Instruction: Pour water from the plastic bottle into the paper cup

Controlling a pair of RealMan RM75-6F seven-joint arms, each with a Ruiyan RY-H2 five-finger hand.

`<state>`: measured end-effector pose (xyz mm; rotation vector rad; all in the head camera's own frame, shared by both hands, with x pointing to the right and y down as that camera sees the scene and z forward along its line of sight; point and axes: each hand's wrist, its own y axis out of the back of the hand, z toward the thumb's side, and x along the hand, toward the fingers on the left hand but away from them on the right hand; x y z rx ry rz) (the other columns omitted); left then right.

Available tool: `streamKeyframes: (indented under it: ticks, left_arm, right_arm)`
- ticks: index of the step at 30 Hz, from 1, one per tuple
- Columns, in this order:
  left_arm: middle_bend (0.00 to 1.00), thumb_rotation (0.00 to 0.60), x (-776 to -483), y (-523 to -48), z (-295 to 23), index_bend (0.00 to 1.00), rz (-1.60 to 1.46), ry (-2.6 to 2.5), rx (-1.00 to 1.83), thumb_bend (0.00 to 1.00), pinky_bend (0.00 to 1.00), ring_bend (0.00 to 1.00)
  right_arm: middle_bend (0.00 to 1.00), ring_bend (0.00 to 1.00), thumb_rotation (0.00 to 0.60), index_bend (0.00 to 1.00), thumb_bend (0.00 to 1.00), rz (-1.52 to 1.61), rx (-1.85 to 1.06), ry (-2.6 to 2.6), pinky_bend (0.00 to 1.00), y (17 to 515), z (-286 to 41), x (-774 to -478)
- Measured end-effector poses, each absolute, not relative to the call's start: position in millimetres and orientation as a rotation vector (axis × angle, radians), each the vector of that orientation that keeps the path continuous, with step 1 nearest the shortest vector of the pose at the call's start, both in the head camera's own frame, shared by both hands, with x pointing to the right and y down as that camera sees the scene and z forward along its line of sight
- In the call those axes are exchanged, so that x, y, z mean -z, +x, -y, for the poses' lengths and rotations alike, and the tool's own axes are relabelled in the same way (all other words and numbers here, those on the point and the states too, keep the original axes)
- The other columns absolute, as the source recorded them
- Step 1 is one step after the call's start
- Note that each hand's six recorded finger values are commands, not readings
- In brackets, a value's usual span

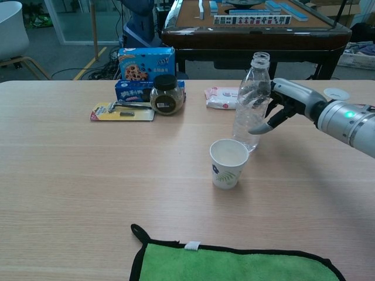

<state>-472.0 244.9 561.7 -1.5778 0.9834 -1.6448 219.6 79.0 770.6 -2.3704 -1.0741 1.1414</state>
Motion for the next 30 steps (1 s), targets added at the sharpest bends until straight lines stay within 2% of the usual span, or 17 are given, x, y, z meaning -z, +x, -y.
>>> streamKeyframes:
  ticks: [15,19,30]
  left_arm:
    - [0.03,0.6,-560.3,-472.7,-245.2,0.33,-0.986,-1.572,1.651,0.34,0.32,0.07]
    - [0.03,0.6,-559.4,-473.5,-245.0,0.33,-0.99,-1.571,1.653,0.34,0.32,0.07]
    - [0.03,0.6,-557.1,-475.5,-244.3,0.33,-1.001,-1.572,1.654,0.34,0.32,0.07]
  right_arm:
    - [0.32,0.23,0.6,0.23,0.0,1.076,-1.147,-2.414,0.37,216.0,-85.4,-778.9]
    - [0.34,0.24,0.6,0.27,0.0,1.083,-1.144,-2.43,0.37,214.3,-85.7,-780.2]
    - [0.46,0.36,0.6,0.45,0.0,1.116,-1.128,-2.423,0.41,211.2,-85.1,-782.6]
